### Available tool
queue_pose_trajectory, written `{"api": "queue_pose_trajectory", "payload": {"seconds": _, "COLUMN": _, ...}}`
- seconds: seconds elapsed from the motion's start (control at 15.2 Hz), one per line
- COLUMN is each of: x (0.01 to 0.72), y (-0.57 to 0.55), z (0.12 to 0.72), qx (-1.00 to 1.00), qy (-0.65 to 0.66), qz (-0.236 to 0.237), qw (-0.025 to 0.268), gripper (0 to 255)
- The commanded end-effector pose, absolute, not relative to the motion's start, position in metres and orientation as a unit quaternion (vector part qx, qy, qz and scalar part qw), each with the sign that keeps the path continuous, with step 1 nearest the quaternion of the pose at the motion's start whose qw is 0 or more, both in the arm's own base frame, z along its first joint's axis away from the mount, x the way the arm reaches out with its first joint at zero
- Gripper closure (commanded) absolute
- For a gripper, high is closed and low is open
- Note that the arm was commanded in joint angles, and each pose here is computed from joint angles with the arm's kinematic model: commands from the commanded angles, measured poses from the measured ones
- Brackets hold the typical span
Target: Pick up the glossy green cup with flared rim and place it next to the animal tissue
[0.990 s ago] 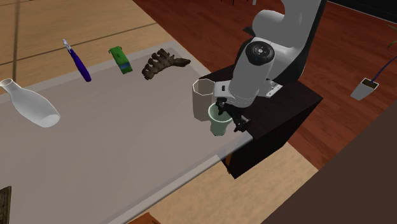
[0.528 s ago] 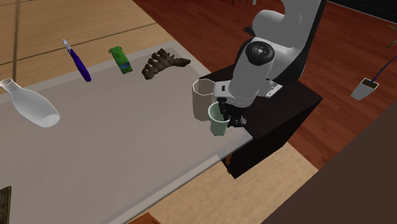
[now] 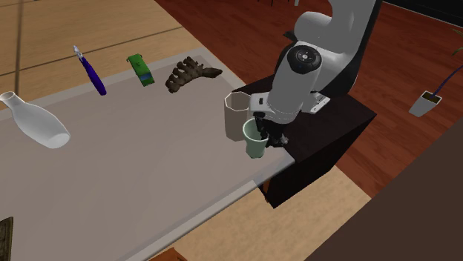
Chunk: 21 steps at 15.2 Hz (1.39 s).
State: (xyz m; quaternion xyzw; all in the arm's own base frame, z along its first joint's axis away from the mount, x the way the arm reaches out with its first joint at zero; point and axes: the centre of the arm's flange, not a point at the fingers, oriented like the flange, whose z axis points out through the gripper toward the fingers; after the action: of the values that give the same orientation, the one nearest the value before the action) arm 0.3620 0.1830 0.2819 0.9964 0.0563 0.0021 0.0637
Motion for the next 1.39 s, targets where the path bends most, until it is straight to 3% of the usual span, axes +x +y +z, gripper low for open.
{"api": "queue_pose_trajectory", "payload": {"seconds": 0.0, "x": 0.362, "y": 0.183, "z": 0.292, "qx": 0.996, "qy": 0.056, "qz": 0.002, "qw": 0.064, "gripper": 255}}
{"api": "queue_pose_trajectory", "payload": {"seconds": 1.32, "x": 0.362, "y": 0.183, "z": 0.397, "qx": 0.996, "qy": 0.056, "qz": 0.002, "qw": 0.064, "gripper": 255}}
